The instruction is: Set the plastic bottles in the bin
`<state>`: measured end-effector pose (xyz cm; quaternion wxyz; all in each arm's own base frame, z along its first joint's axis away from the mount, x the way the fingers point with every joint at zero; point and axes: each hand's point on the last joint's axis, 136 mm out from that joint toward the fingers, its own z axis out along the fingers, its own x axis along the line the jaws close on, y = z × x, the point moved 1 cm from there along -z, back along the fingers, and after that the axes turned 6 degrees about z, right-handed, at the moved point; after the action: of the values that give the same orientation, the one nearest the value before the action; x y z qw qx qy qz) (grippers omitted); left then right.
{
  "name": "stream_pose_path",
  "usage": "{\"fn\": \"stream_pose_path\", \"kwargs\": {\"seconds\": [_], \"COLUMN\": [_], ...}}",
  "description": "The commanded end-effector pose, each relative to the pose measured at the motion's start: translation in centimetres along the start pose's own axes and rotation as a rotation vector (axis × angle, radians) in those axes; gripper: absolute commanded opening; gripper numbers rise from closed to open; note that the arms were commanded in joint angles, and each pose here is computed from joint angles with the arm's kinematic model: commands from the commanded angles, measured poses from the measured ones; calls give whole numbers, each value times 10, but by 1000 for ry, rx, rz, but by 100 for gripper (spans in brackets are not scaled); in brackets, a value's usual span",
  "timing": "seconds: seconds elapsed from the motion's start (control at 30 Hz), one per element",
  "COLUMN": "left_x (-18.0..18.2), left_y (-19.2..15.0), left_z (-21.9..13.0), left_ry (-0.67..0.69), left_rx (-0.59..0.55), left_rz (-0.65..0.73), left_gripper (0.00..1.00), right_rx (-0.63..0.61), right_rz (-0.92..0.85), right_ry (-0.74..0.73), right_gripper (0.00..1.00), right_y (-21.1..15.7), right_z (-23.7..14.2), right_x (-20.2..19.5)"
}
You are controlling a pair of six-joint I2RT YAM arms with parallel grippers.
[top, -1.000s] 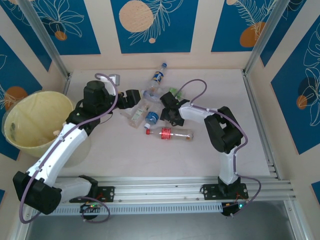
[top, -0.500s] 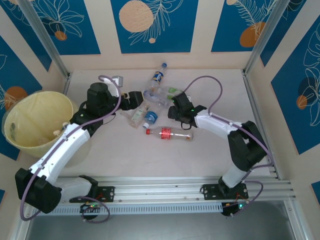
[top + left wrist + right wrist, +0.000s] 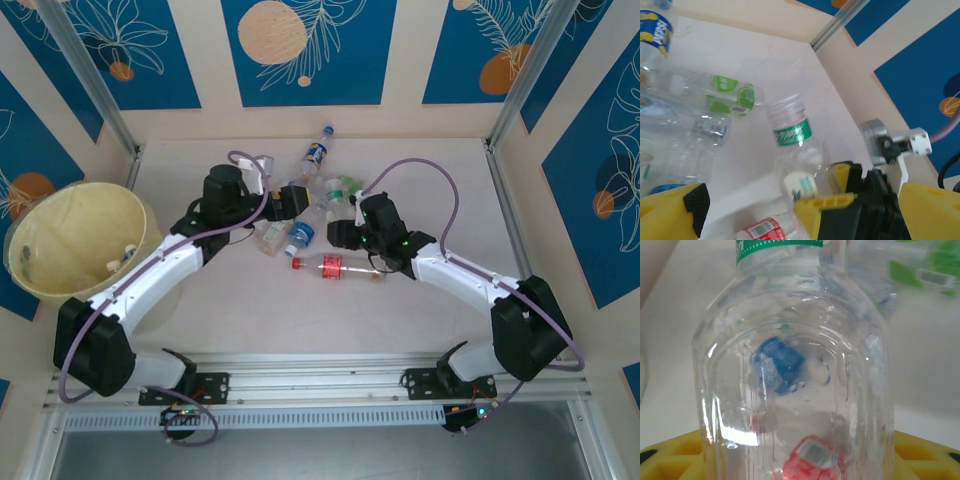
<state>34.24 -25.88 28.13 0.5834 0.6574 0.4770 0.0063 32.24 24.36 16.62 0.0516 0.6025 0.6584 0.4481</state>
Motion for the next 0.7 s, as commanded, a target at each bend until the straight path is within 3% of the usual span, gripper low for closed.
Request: {"fn": "stream_pose_path", "kwargs": {"seconds": [0.0,0.27,0.4,0.67], "left_x": [-13,13,13,25], "left_y": [2,-8,-10,-18], "left_z": [11,27,27,29], "left_ry": [-68,113,108,144], "left_rx": [-16,-6,-18,-21], "left_rz": [-19,-57,-62,-94], "left_gripper": [97,91,90,70], "right_rx": [-4,43,59,60], "right_rz": [-91,-116,-119,-137], "right_ry": [175,344,385,474], "right_gripper": [39,40,40,40], "right_y": [-2,-10,-12,-13], "right_z": [-12,-18,-17,-23], "right_x": [37,78,89,109]}}
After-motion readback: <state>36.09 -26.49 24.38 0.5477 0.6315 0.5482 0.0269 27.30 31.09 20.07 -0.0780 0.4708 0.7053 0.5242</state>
